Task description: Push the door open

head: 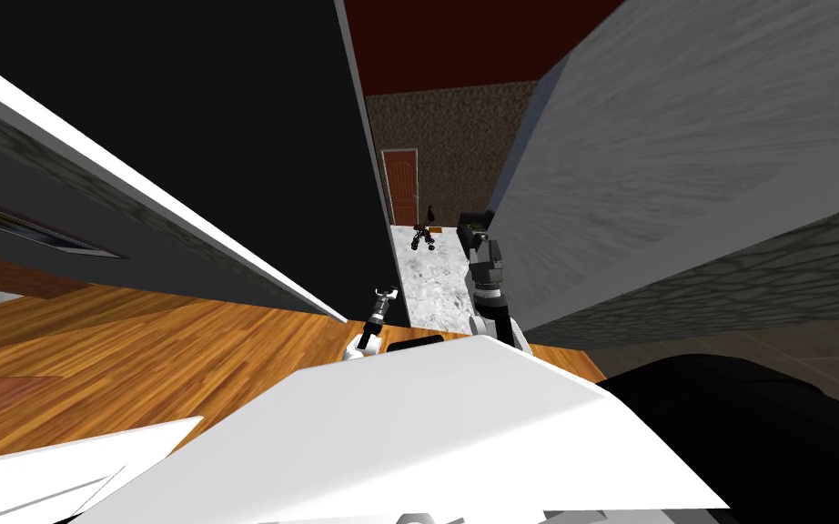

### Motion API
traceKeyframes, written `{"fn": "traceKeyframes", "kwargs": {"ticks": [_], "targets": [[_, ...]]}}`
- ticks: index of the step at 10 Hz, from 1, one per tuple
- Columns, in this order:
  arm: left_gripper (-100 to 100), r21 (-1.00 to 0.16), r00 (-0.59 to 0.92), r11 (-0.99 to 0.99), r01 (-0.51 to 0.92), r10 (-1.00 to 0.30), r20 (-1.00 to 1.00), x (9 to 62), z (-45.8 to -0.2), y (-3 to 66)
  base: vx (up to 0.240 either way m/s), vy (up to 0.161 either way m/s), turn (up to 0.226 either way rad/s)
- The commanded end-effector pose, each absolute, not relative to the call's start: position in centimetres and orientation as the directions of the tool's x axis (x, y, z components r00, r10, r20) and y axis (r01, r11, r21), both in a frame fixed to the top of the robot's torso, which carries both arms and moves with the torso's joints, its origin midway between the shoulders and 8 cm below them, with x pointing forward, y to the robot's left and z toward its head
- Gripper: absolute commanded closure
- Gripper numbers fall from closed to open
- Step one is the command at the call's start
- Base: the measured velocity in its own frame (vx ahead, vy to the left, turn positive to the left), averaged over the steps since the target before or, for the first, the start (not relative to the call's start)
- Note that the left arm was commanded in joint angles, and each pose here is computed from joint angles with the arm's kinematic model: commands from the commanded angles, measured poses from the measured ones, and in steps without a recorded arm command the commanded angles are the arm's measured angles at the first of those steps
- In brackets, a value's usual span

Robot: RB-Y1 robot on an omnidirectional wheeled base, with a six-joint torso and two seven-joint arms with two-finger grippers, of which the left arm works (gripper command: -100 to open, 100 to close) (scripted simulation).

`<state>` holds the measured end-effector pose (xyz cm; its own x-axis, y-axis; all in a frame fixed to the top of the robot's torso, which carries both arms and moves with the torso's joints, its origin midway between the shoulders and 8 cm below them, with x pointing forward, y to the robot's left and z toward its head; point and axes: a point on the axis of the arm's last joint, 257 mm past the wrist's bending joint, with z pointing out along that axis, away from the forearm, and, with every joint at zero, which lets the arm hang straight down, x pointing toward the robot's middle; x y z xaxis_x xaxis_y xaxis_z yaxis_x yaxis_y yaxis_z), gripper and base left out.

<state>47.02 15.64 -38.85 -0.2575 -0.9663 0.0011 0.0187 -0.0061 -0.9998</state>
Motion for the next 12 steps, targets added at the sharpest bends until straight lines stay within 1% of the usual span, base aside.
{"fn": "traceKeyframes", "kwargs": {"ticks": [1,3,7,9,12], "targets": [[100,-1.0,-0.247,-0.004,0.018,-0.969,-0.001,47.1,-38.9,16.2,0.113,-0.029,0.054],[100,-1.0,-0.238,-0.002,0.017,-0.971,-0.002,47.1,-38.9,16.7,0.133,-0.069,0.064],[100,-1.0,-0.208,0.002,0.015,-0.978,-0.005,47.3,-38.9,18.3,0.198,-0.102,0.071],[100,-1.0,-0.194,0.003,0.014,-0.981,-0.006,47.3,-38.9,19.0,0.124,-0.064,0.052],[100,-1.0,-0.168,0.004,0.012,-0.986,-0.006,47.4,-39.0,20.2,0.159,-0.116,0.121]]}}
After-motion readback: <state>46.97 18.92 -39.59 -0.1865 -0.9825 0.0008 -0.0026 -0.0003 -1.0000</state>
